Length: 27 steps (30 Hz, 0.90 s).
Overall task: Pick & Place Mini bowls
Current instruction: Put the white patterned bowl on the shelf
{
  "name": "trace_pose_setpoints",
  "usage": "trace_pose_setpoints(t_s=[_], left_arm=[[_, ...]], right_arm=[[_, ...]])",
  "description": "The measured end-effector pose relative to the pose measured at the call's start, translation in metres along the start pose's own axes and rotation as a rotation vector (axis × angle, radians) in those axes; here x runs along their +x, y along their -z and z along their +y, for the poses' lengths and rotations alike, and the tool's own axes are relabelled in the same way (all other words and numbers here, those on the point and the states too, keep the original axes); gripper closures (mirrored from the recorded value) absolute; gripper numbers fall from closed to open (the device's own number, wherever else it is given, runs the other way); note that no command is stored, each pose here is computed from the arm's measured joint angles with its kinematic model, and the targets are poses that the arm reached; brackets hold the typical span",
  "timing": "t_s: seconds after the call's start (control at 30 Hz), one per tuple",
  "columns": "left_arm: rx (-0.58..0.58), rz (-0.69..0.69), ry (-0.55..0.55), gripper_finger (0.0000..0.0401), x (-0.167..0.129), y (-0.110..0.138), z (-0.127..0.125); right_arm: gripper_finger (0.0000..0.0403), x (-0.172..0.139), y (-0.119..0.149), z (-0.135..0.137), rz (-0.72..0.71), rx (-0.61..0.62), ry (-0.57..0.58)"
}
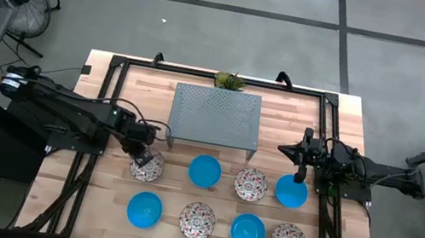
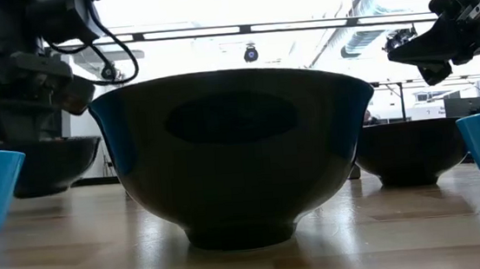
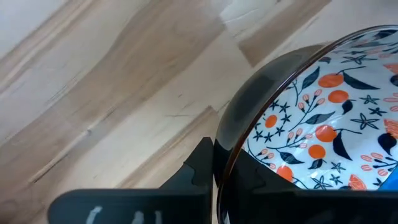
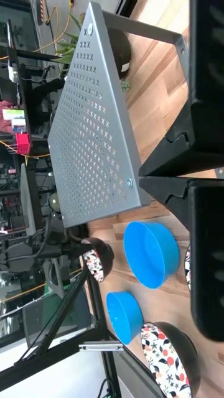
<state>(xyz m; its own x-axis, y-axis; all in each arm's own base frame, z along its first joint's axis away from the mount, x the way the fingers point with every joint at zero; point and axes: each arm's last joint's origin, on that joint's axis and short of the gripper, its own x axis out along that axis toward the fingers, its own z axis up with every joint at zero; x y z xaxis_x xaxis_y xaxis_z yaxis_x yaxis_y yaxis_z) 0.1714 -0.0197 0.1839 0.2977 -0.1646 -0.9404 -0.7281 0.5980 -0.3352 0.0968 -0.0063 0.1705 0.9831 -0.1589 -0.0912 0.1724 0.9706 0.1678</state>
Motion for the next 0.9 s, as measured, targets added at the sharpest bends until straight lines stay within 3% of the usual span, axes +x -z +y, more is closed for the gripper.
trace_pose_setpoints(t_s=[0.53, 0.9], left_arm=[[-0.052, -0.074, 0.149, 0.0395, -0.03, 0.008, 0.004], [-0.066, -0.096, 0.016, 0.0396, -0.09, 0.011, -0.003]], right_arm=[[0.0402, 0.0, 0.0, 0.0, -0.003, 0.0, 0.0], [0.0402, 0.0, 0.0, 0.0, -0.004, 0.001, -0.001]])
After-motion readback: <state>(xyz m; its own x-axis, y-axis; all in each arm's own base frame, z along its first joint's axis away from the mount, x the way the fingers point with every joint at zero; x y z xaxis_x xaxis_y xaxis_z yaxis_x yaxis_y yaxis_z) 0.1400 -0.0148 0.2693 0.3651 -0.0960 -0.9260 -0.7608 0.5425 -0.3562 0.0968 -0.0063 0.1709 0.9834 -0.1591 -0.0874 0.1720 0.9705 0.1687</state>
